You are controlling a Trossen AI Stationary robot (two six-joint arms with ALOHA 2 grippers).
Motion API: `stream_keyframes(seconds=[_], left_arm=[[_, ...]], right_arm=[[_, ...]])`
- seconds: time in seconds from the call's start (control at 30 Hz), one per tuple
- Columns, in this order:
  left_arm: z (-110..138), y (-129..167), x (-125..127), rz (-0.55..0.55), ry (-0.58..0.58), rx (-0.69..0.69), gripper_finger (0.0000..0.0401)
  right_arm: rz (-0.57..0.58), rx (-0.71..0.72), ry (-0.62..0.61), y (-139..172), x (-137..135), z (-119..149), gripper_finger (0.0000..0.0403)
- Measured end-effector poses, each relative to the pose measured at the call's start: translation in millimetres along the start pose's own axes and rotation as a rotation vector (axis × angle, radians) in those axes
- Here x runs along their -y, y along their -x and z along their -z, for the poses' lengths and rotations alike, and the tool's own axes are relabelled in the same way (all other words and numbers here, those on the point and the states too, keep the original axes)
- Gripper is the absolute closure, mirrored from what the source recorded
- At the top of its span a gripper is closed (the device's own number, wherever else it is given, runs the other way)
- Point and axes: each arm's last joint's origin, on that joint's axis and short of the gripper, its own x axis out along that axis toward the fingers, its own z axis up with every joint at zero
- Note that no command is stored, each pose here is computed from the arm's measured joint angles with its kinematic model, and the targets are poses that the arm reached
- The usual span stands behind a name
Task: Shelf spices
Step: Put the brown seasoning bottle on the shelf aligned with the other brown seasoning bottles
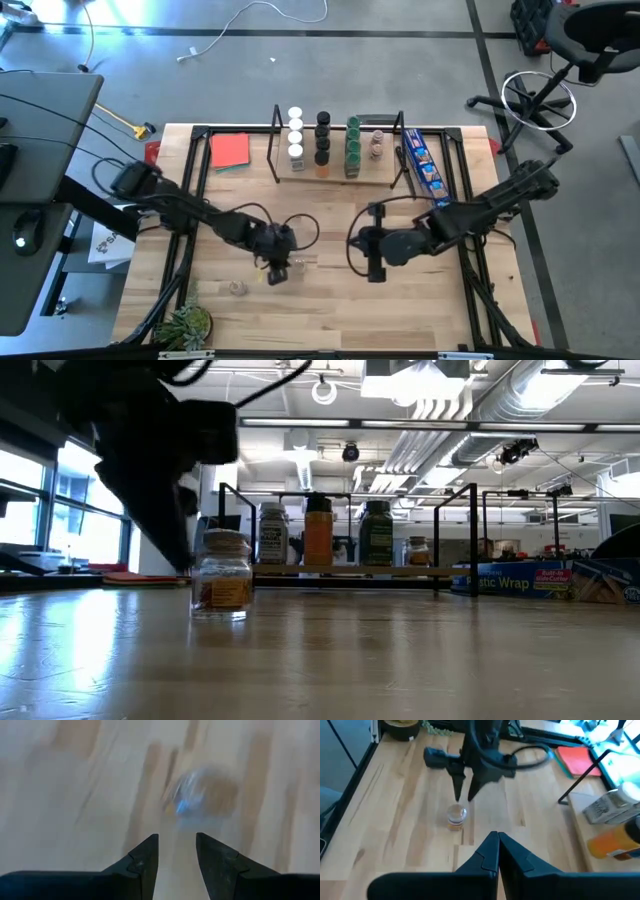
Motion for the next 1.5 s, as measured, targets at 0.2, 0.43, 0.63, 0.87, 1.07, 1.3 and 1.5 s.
stream_keyframes(seconds=[0.2, 0.43, 0.63, 0.87, 1.07, 1.3, 1.5], left_arm=[[-27, -37, 6, 0.137, -0.031, 0.178, 0.0275], [-54, -35, 8, 0.038, -0.048, 0.291, 0.0275], [-46, -24, 16, 0.014, -0.067, 0.247, 0.0275], [-25, -25, 19, -0.123, -0.037, 0.151, 0.0275], [-18, -24, 21, -0.177, -0.011, 0.137, 0.0275], [-18, -24, 21, -0.183, -0.009, 0.141, 0.0275], [-18, -24, 21, -0.192, -0.008, 0.148, 0.0275]], right_arm=[[-0.016, -0.048, -0.022, -4, -6, 6, 0.0402], [-0.069, -0.092, -0.077, -18, -18, 34, 0.0400], [-0.269, -0.072, -0.100, -41, -30, 71, 0.0328], [-0.293, -0.037, -0.078, -65, -39, 94, 0.0171], [-0.229, -0.179, -0.064, -101, -42, 101, 0.0127], [-0.211, -0.347, -0.009, -123, -52, 99, 0.0127], [-0.190, -0.397, -0.043, -128, -55, 95, 0.0171]])
